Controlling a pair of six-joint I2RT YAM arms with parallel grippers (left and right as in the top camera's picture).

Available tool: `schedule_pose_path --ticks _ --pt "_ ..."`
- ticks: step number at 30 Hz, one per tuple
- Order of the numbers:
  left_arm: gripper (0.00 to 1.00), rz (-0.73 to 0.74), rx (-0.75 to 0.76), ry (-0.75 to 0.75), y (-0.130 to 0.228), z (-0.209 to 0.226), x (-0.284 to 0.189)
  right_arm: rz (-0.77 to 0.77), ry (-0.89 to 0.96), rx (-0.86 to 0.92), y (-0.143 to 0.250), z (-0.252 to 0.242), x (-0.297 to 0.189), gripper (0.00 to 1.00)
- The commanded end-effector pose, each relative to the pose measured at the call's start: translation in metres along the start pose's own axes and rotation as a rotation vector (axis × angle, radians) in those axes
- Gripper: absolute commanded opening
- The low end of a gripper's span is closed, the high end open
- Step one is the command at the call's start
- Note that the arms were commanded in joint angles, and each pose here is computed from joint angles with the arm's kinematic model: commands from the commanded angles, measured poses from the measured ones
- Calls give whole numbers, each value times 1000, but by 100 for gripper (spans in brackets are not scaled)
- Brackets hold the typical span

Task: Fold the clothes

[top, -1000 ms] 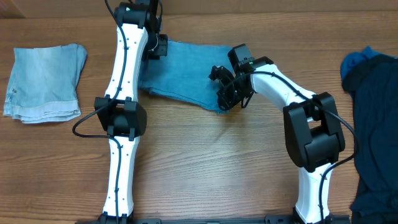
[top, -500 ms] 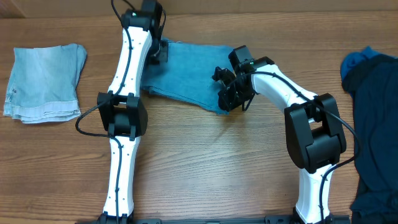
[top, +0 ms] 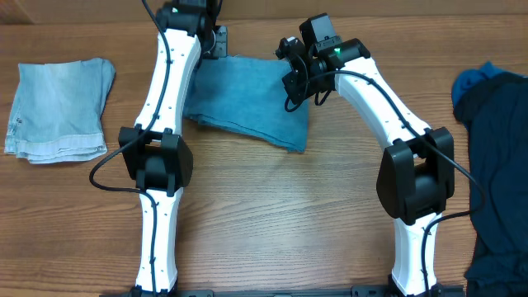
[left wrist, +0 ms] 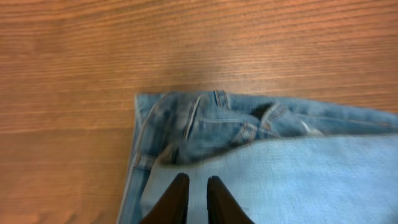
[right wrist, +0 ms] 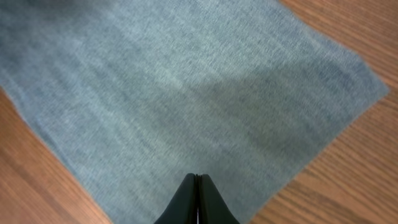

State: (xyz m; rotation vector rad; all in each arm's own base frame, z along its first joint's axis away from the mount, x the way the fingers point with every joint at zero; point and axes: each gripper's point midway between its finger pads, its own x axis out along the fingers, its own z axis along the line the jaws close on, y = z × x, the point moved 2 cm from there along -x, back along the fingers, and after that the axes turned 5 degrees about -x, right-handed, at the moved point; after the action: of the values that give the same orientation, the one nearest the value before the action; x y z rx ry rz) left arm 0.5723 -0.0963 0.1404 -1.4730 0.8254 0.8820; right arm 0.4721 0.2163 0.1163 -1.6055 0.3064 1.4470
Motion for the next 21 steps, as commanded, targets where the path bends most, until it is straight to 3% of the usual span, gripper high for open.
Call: schedule_pose_path --ticks 1,6,11,14,18,21 --pt "15 -34 -5 -6 -2 4 26 26 15 10 5 -7 16 4" --pt "6 -75 6 -4 9 11 81 37 9 13 8 -6 21 4" --pt "13 -89 30 -7 23 18 126 44 7 15 9 -6 21 4" --pt "15 -201 112 -14 -11 14 103 36 -15 15 8 -2 21 4" --pt "16 -364 86 -37 -74 12 18 13 -38 6 2 3 21 4" --pt "18 -318 -3 -28 -74 15 -40 2 -47 -24 -4 17 24 4"
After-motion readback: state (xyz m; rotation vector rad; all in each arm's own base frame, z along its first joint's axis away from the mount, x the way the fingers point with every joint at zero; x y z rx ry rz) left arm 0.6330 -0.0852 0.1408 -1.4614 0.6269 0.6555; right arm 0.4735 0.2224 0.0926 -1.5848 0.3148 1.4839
